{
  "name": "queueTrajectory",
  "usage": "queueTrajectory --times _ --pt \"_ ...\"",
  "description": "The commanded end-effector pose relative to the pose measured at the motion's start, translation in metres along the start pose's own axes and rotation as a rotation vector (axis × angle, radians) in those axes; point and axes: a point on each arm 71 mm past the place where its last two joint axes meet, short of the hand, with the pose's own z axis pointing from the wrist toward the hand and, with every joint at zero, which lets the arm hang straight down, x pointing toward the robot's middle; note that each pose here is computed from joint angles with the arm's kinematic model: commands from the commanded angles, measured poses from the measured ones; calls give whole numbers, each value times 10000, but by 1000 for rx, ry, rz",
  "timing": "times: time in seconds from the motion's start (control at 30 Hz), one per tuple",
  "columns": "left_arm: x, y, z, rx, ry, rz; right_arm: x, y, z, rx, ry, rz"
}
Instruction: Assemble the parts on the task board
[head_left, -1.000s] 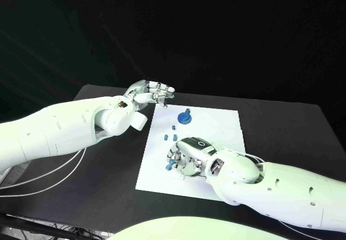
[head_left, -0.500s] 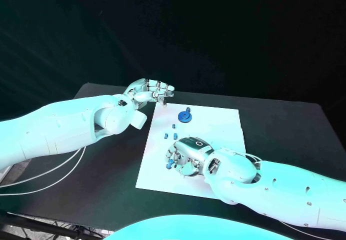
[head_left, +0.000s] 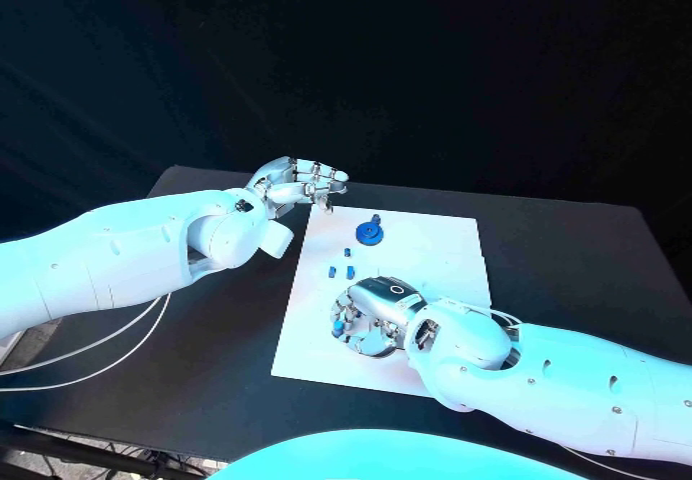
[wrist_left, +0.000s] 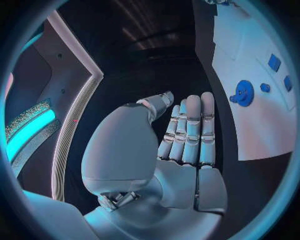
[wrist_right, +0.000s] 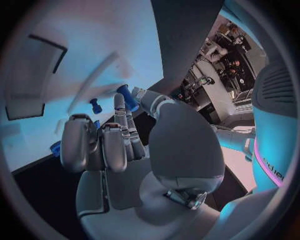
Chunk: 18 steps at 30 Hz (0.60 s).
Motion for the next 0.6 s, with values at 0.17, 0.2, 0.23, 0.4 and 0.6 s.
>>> queueTrajectory --times 0.17,0.2,0.23,0.4,0.6 --pt "20 -12 6 5 15 -10 -32 -17 -37 1 -41 7" --pt "20 -12 6 5 15 -10 -40 -18 -46 1 -51 10" --pt "20 -11 7 5 15 -10 -50 -18 -55 -1 -62 14" --pt "17 -9 11 5 15 -10 -115 -15 -129 -16 -129 42" --pt "16 -5 17 5 15 -10 -284 -44 -284 -54 -270 123"
